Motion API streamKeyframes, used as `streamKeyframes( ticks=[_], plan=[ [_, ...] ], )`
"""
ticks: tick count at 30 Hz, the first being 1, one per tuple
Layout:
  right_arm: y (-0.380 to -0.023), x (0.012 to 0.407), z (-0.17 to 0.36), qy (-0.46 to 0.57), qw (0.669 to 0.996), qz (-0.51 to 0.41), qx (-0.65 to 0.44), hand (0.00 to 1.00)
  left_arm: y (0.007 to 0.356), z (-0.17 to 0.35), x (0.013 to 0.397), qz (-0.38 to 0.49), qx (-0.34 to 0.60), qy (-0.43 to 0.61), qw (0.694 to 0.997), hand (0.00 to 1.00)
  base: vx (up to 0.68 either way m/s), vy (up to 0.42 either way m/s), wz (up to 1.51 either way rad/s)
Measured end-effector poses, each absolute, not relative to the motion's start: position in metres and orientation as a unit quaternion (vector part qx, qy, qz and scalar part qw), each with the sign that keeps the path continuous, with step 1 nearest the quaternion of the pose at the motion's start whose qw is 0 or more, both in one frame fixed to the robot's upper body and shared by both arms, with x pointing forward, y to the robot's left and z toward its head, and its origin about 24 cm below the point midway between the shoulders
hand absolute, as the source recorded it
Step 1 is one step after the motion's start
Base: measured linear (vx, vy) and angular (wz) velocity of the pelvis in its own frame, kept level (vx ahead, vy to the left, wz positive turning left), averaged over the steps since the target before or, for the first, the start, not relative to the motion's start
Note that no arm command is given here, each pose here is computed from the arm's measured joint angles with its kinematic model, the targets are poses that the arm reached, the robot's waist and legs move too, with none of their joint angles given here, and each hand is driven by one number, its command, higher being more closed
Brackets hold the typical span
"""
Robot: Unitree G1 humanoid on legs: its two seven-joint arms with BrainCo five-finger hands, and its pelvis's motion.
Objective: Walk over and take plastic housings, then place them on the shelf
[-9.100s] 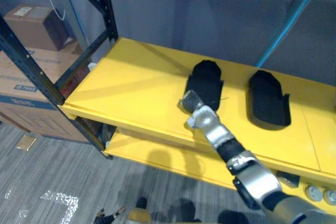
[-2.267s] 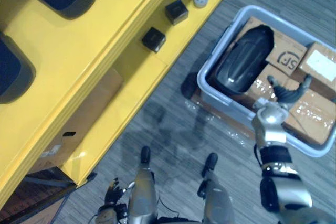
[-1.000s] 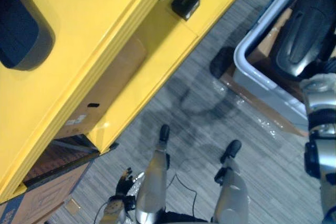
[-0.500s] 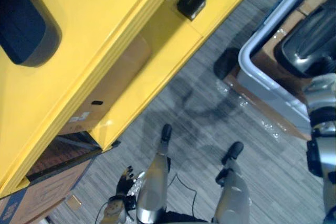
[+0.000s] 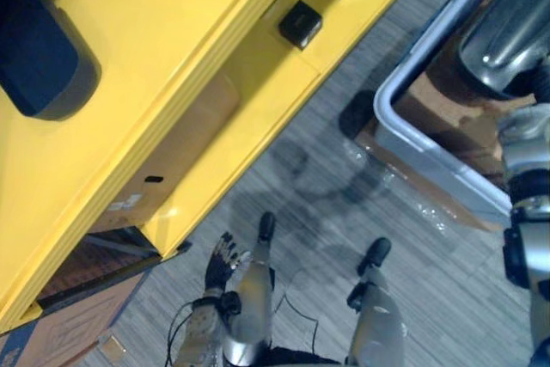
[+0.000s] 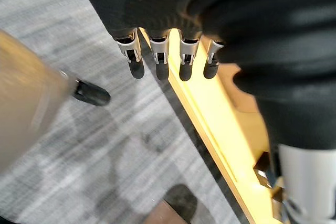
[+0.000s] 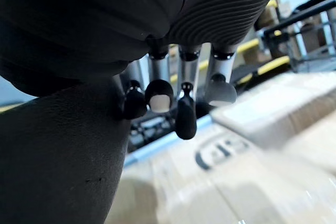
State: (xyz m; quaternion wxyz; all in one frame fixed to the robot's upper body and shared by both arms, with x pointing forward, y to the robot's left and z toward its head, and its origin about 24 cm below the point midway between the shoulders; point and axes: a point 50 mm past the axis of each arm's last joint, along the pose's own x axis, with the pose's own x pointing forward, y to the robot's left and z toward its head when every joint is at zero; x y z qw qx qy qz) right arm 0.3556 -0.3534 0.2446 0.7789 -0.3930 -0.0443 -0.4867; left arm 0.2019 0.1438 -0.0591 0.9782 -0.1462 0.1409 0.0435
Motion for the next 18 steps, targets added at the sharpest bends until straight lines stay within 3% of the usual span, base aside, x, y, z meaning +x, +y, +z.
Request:
streamKeyframes(
  ticks=[8, 14, 18],
  plan=[
    [-0.344, 0.357, 0.238, -0.068, 0.787, -0.457, -0.408, 1.00, 0.145, -0.039, 0.210, 0.016, -0.117, 0.103, 0.988, 0.00, 0.00, -0.010, -0.08],
    [-0.339, 0.355, 0.223, -0.076, 0.779, -0.431, -0.449, 1.00, 0.139, 0.042, 0.245, -0.062, -0.023, -0.045, 0.997, 0.00, -0.01, 0.001, -0.07],
    [-0.323, 0.358, 0.217, -0.108, 0.780, -0.400, -0.468, 1.00, 0.133, 0.075, 0.273, -0.087, 0.017, -0.081, 0.993, 0.00, -0.01, -0.002, -0.11]
  ],
)
